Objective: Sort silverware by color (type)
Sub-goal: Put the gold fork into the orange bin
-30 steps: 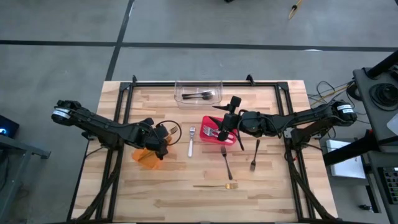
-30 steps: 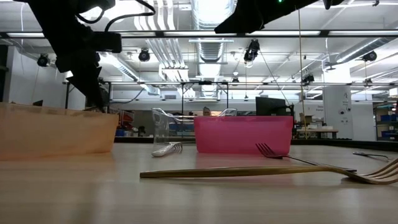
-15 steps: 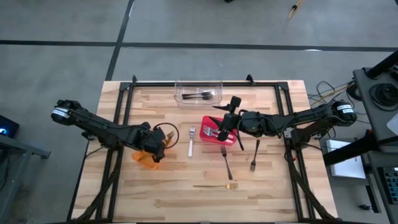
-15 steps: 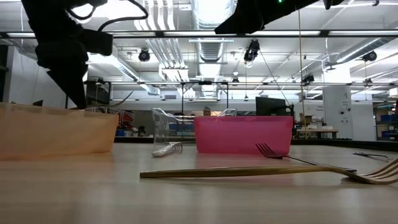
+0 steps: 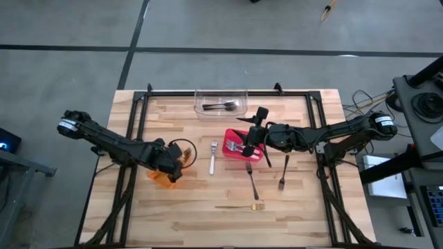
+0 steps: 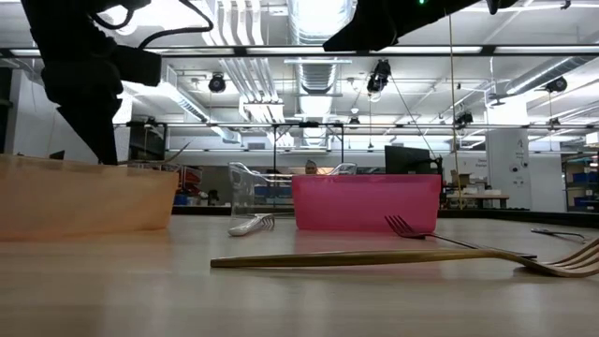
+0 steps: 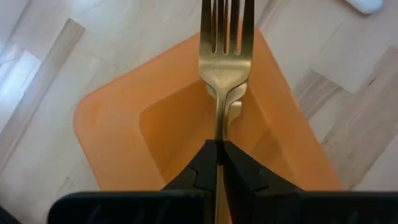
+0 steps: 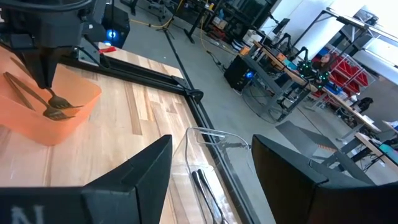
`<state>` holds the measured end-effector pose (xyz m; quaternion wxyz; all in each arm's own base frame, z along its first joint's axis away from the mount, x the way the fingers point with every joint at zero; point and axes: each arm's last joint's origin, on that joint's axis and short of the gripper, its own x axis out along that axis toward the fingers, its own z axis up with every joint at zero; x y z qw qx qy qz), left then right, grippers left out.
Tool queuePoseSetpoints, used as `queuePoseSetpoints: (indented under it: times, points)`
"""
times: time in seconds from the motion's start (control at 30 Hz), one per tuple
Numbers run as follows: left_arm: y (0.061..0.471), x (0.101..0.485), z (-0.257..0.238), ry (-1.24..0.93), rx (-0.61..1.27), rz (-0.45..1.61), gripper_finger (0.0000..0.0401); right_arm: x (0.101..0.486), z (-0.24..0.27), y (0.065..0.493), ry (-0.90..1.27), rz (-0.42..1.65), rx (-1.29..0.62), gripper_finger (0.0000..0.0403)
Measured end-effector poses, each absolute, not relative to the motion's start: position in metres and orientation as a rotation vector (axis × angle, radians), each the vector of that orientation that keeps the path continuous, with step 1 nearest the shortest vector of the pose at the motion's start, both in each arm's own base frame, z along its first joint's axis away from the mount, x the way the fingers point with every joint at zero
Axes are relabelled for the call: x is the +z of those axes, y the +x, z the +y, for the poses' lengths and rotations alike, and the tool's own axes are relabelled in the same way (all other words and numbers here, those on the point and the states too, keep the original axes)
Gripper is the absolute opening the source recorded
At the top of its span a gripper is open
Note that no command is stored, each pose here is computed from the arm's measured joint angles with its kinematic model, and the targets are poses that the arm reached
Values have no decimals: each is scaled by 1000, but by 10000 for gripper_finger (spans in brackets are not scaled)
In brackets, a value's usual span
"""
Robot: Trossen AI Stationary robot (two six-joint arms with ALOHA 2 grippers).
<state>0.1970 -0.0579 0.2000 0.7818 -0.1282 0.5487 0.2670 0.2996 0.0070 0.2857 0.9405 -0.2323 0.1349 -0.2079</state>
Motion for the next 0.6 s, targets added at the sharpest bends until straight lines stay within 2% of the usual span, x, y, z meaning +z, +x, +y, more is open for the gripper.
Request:
queuePoseSetpoints:
  times: [0.6]
  points:
    - [194,195,-63,-288,584,1185,0,286,7,300,-468,275,-425,212]
